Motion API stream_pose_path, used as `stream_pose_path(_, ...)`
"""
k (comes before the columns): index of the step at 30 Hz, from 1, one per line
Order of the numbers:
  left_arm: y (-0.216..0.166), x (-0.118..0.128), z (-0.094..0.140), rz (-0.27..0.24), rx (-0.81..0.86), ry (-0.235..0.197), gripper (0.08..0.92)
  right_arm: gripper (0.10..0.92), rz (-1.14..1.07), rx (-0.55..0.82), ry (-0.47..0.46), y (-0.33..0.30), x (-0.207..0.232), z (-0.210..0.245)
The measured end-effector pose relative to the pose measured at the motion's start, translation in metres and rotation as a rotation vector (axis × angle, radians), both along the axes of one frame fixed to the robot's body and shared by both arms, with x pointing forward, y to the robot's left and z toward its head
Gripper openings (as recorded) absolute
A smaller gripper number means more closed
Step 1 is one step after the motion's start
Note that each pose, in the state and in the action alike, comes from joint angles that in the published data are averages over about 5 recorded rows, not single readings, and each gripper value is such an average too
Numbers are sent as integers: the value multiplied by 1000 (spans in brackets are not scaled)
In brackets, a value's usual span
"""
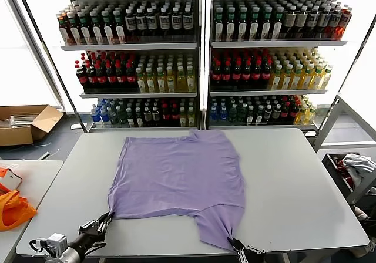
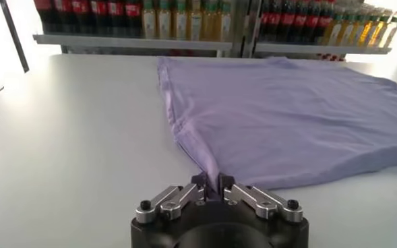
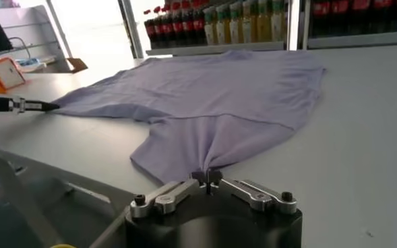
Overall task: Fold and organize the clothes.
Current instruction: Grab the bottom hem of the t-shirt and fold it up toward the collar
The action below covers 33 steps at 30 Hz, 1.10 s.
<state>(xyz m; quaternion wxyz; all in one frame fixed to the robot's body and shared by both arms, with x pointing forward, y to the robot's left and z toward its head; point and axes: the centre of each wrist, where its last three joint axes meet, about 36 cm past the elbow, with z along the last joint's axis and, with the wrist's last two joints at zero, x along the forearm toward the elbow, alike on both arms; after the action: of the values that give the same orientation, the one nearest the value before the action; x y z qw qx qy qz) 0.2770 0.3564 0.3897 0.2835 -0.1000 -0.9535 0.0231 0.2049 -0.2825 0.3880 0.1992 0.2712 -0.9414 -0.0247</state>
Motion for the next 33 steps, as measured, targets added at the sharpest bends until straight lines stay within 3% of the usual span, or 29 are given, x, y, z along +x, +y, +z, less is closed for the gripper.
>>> stream_pose_path(12,-15,-31,26,-11,27,6,200,109,-13,37,-57,-9,-21,19)
stream_pose_path(20,-18,-23,50,-15,38,-38,98,109,-55,73,-120,-11,-7,27)
stream_pose_path(28,-20,-19,52,-27,30,-50,89,109,-70,94,-148,-14,1,26)
stream_pose_path(33,-19,-13,56,-28,26,-80,84,109,-92,109,-165,-14,11,25)
